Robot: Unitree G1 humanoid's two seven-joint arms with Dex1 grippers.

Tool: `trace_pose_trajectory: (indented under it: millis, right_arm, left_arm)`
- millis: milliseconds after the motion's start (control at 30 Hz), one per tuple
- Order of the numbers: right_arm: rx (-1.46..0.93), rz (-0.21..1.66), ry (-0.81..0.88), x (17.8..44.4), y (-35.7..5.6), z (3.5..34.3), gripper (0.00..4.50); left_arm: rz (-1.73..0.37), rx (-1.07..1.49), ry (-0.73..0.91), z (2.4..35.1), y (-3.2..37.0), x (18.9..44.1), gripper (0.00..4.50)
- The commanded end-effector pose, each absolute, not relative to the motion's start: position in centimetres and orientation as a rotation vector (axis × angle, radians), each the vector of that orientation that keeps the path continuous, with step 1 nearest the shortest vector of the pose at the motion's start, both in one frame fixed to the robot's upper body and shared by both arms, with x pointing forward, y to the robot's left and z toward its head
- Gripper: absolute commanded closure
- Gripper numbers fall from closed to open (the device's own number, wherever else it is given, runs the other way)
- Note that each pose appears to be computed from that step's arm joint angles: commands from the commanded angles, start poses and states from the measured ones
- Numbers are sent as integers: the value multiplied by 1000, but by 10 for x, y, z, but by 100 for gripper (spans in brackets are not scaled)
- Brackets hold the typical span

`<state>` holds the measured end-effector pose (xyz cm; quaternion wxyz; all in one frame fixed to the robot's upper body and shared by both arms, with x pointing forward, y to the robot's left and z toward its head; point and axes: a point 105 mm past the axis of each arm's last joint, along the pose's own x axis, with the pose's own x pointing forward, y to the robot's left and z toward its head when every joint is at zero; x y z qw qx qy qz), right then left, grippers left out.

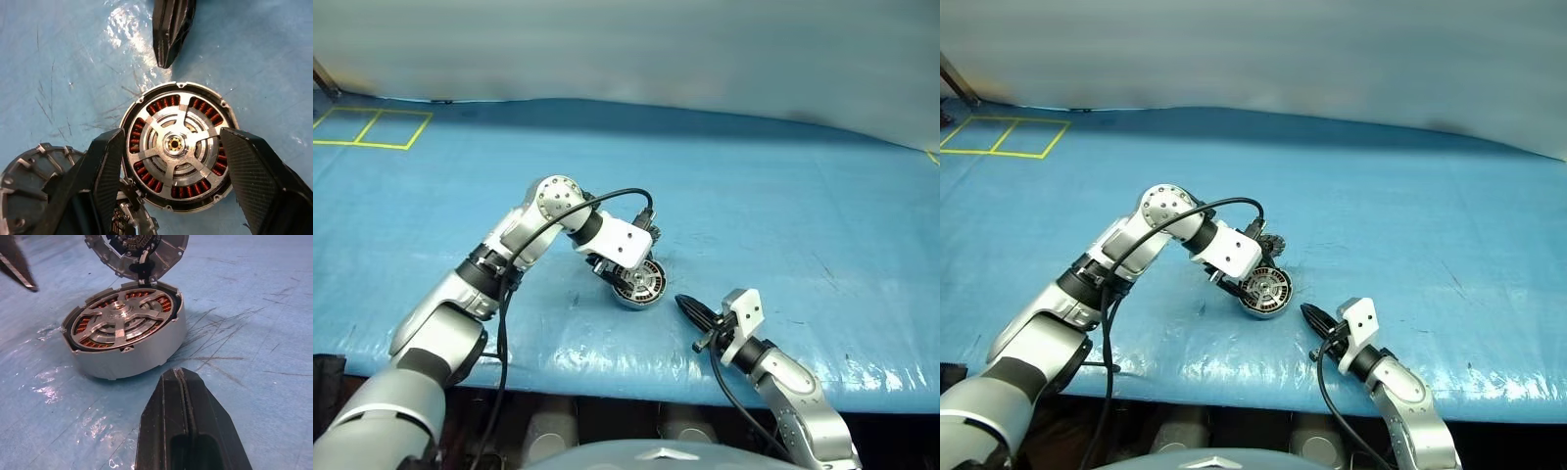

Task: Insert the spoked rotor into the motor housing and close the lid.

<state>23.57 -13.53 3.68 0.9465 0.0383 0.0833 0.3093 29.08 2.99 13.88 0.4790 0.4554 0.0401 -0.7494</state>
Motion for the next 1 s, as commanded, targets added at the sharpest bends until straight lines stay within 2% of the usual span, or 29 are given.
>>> trace_pose_trajectory:
  millis: [33,167,333,500,767,1000]
  right_arm:
    - [47,620,99,242,-138,56,450]
    - [25,597,81,250,-141,61,450]
    - [-23,577,54,264,-144,74,450]
    - [-60,549,29,278,-148,86,450]
    - [-73,552,68,276,-152,79,450]
    - [-75,543,83,275,-156,77,450]
  left_arm:
    - [-1856,1048,52,153,35,277,120]
    - [-1823,1013,58,151,47,270,120]
    - [-1682,854,28,141,58,266,120]
    - [-1522,701,-8,135,63,274,120]
    - [-1179,386,-6,130,92,300,120]
    - [-1022,257,23,125,117,309,348]
